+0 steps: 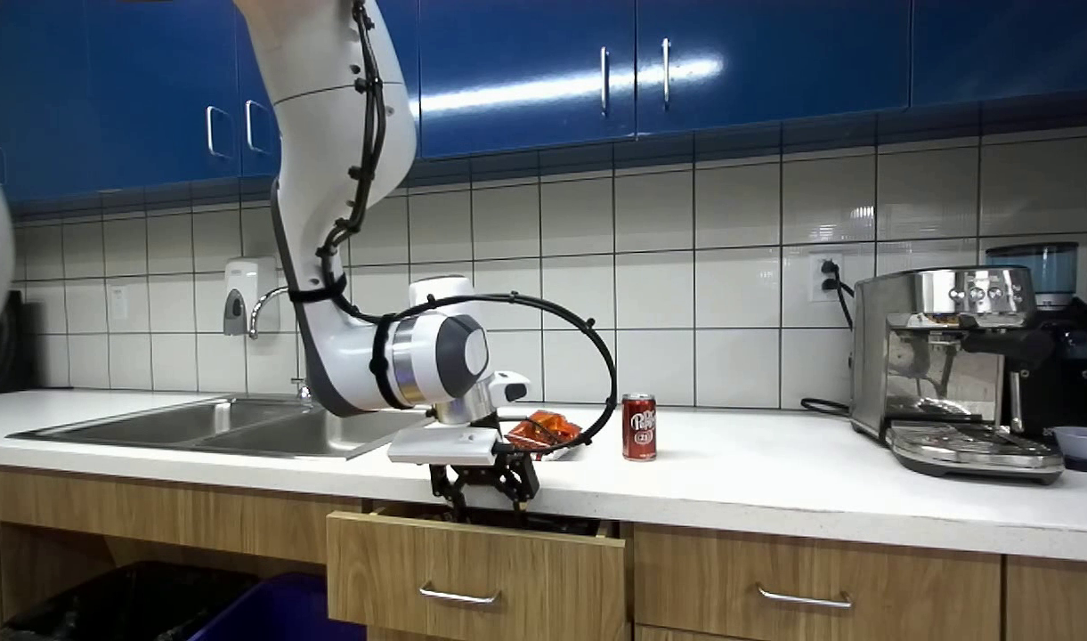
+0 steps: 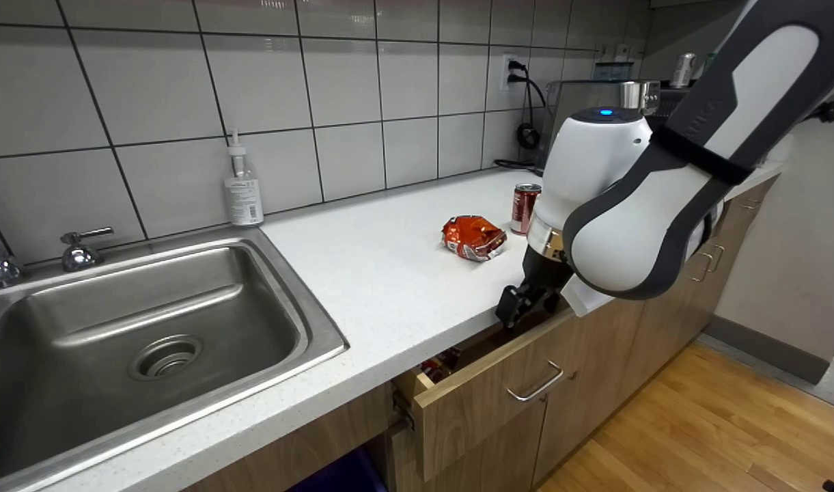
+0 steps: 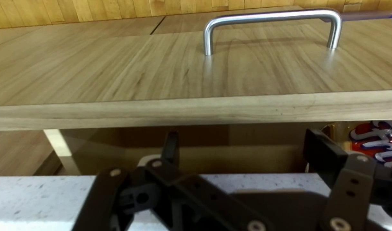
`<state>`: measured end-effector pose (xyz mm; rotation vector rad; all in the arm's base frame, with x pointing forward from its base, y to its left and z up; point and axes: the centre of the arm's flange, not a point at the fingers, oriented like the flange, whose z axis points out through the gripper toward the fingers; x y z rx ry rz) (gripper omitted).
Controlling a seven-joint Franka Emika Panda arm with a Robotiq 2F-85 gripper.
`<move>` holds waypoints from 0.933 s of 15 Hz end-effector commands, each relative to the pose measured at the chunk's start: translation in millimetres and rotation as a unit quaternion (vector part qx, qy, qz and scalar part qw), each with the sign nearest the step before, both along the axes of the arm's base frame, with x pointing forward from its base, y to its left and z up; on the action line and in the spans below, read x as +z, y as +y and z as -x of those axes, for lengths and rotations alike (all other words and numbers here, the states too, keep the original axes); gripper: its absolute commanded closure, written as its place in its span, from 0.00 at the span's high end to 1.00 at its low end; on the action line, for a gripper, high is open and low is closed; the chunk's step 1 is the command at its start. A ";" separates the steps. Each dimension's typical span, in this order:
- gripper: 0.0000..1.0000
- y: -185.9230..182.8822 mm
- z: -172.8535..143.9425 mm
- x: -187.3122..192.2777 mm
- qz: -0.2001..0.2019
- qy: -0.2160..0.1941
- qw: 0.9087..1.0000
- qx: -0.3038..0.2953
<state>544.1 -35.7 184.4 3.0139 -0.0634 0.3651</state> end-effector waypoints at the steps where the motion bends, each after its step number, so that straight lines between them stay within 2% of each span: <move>1: 1.00 -2.3 -10.6 -8.9 0.008 0.008 1.000 0.009; 4: 1.00 -2.5 -13.3 -18.0 0.007 0.014 1.000 0.011; 14: 1.00 2.7 -8.5 -10.7 0.001 0.020 1.000 0.020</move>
